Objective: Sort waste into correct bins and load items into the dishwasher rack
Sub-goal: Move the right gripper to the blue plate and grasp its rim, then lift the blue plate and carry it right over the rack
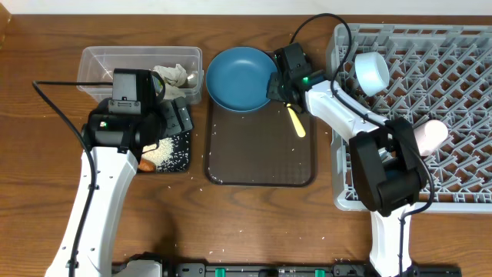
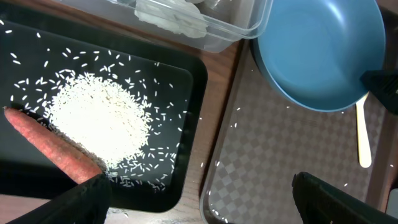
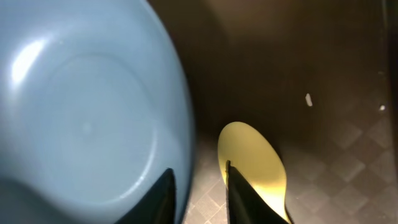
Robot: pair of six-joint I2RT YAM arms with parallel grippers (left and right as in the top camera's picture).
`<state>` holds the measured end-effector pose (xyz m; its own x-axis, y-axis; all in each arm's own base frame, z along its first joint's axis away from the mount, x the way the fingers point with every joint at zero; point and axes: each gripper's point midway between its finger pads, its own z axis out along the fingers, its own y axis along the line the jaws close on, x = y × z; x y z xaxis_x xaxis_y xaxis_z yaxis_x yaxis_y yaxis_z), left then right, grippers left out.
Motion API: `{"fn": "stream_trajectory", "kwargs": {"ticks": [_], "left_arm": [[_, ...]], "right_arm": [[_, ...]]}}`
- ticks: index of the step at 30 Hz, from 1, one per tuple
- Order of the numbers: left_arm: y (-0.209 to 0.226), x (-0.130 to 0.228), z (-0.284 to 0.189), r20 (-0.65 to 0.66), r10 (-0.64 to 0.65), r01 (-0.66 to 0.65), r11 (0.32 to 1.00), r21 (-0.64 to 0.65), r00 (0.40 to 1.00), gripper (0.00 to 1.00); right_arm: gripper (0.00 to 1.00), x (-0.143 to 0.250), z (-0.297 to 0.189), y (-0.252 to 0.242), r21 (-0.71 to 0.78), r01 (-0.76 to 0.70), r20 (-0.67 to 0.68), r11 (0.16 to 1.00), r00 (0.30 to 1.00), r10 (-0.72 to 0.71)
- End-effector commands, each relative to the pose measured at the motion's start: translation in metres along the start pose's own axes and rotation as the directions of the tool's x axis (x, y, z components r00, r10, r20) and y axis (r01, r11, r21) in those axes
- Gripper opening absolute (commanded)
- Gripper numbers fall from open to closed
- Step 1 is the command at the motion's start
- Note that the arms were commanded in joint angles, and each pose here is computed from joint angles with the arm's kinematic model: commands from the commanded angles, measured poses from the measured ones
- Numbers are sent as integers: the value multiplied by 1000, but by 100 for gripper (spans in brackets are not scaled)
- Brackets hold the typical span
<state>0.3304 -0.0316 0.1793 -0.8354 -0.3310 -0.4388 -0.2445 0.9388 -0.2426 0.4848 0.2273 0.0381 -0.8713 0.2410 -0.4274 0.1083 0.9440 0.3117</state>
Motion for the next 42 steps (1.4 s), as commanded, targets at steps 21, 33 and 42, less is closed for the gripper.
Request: {"fn": "stream_trajectory", "kwargs": {"ticks": [21,33,42], "left_arm": [[1,-4,-1,7,-5,5,1000,-9,1000,95],[1,-4,-1,8,-5,5,1000,-9,1000,95],[1,-4,-1,7,-5,5,1000,-9,1000,95]], "right_arm": [[1,-9,-8,12,-105,-5,-21,994,1000,3],[1,-126,-196,-38,99,68,422,993,901,-104],[1,-158,-335,-165,517,-354,689,780,713,-133]]}}
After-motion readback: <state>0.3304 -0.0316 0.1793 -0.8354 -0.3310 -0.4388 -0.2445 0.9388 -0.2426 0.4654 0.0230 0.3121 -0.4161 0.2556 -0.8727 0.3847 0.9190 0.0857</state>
